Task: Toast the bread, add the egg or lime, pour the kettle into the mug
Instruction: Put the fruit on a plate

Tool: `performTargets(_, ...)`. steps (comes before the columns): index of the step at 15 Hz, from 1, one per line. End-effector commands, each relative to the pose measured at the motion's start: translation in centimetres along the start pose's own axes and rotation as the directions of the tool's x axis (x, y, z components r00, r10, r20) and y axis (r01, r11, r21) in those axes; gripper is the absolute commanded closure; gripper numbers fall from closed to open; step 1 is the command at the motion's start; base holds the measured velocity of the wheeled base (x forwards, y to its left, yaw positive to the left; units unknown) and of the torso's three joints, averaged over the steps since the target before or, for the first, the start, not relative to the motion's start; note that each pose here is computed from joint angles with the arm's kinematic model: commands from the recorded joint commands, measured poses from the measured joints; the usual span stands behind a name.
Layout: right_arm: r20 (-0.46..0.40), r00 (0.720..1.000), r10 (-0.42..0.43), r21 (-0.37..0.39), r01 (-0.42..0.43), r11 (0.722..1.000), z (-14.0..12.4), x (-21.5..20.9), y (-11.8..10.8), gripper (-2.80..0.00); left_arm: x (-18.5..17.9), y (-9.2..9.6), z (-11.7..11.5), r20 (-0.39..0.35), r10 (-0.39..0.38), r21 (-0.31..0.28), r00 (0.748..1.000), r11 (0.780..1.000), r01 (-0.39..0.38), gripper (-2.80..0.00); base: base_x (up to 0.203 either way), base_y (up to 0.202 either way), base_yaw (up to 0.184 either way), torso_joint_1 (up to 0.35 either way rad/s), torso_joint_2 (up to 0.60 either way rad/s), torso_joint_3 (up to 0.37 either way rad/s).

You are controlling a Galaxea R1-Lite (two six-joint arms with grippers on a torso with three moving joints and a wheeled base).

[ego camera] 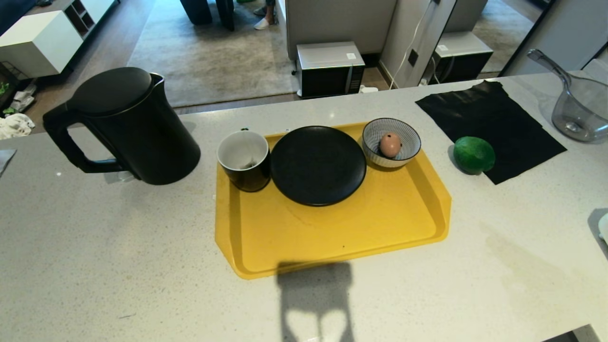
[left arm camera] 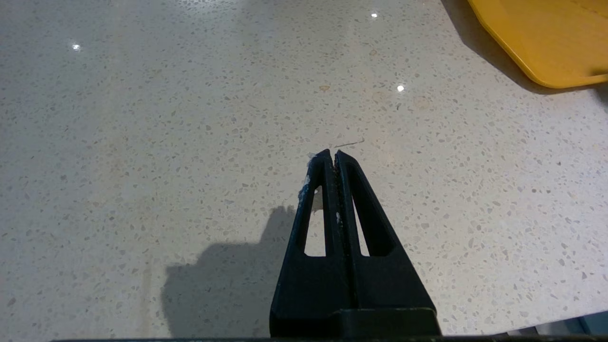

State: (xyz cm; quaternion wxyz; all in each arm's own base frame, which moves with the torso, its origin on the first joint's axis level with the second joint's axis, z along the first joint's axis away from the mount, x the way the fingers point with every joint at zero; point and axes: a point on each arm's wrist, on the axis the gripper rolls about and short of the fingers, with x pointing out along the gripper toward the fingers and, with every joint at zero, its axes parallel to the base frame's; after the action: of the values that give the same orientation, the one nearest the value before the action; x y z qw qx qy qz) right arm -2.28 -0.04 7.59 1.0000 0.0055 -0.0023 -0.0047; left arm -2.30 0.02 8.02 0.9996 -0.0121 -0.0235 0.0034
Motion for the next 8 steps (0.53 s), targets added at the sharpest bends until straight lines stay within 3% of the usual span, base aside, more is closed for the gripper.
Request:
performTargets(1,-0.001,1.0,0.001,0.001,-0.001,1.0,0.0,0.01,-0.01,0.0,0.1,0.01,-0.46,-0.015,0.002,0.0,1.0,1.0,-0.002,0.0,0.0,0.0,0.0,0.0,0.0,0.0)
performTargets(8,-0.002,1.0,0.002,0.0,-0.002,1.0,0.0,0.01,0.0,0.0,0.1,0.01,-0.46,-0.015,0.002,0.0,1.0,1.0,-0.002,0.0,0.0,0.0,0.0,0.0,0.0,0.0)
